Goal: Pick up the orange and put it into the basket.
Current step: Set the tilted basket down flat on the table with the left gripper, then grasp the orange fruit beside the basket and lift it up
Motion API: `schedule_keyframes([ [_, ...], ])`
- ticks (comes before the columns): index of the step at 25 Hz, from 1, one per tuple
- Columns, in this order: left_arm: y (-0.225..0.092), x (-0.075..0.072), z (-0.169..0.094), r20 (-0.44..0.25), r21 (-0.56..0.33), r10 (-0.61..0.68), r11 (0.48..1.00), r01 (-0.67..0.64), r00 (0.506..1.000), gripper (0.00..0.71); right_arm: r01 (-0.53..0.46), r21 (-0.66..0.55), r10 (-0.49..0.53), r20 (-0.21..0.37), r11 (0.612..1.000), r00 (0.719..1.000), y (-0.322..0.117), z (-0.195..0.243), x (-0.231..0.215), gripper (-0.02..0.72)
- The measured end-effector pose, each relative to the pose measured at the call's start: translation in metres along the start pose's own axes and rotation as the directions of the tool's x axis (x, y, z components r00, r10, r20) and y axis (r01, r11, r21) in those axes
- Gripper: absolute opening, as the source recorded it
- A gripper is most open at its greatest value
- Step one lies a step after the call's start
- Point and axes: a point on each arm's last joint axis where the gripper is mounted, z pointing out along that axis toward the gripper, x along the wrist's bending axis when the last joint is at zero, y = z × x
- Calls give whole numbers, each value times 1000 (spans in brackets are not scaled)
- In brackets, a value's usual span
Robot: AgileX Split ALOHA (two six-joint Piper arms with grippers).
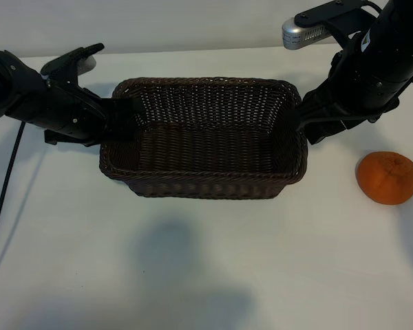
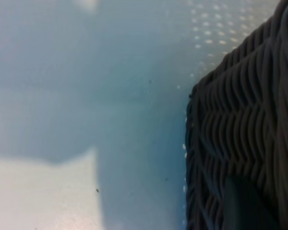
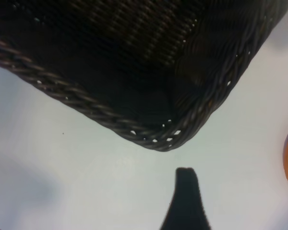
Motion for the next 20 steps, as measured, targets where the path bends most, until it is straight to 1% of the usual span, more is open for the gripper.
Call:
schedule_keyframes([
  [3,0,0,0,2,4,-15,1000,15,1000,155,0,0,0,0,1000,1000,0,0,0,526],
  [5,-1,0,0,6,8,-22,1000,22,1000,188,0,1,0,0,1000,1000,0,0,0,526],
  [6,-1,-1,0,9,11,-26,1000,26,1000,225,0,1,0,0,1000,1000,0,0,0,526],
  [8,-1,-2,0,15,18,-34,999,34,999,323,0,2,0,0,1000,1000,0,0,0,526],
  [10,-2,-2,0,19,22,-40,999,40,999,443,0,4,0,0,1000,1000,0,0,0,526],
  [12,-2,-2,0,19,22,-42,999,42,999,542,0,6,0,0,1000,1000,-1,0,0,526],
  [14,-2,-2,0,19,23,-42,999,42,999,615,0,8,0,0,1000,1000,-1,0,0,526],
  [16,-2,-2,0,20,23,-42,999,41,999,645,0,9,0,0,1000,1000,-1,0,0,526],
  [20,0,-5,-7,25,7,-36,999,36,999,655,0,9,0,0,1000,1000,-1,0,0,526],
])
